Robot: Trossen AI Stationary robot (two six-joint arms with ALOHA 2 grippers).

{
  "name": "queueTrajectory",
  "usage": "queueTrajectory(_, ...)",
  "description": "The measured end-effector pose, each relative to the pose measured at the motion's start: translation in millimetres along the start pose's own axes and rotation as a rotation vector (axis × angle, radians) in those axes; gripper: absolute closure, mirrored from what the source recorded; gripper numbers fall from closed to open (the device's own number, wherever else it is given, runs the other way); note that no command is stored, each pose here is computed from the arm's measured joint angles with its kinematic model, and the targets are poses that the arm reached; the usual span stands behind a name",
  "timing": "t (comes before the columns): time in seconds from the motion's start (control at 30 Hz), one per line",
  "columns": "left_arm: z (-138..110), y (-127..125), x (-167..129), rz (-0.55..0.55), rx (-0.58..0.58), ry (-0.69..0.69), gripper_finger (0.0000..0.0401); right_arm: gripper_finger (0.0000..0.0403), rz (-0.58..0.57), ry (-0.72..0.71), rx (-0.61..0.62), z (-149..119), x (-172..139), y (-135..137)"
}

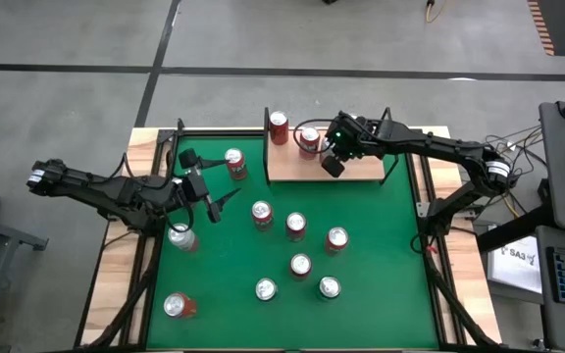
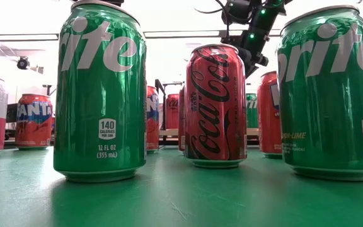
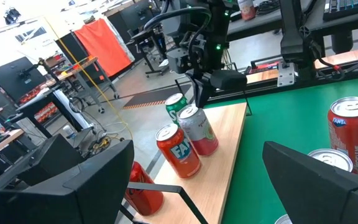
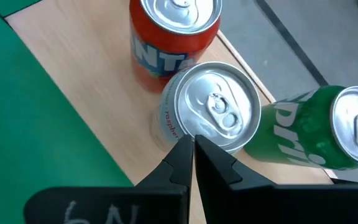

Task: Place canned beverage on shelf
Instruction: Put the pink-white soda can on the shelf

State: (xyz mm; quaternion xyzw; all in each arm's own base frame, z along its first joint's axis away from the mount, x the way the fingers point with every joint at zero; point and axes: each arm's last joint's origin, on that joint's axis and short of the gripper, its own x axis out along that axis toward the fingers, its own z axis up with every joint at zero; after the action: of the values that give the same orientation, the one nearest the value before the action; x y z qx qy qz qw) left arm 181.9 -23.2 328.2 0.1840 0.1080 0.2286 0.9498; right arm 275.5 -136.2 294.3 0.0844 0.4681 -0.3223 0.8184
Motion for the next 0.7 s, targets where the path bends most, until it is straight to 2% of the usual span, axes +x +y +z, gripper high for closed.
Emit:
queueTrajectory(0.23,0.0,0.0,0.0,0.0,0.0,0.0,0.006,0.0394,0.041,0.007,0.003,-0.7,0.4,1.3)
queueTrajectory(0.7,0.0,-0.1,0.1,0.0,0.0,0.0,0.006,0.0394,0.019,-0.002,-0.012,1.5,5.3,-2.3)
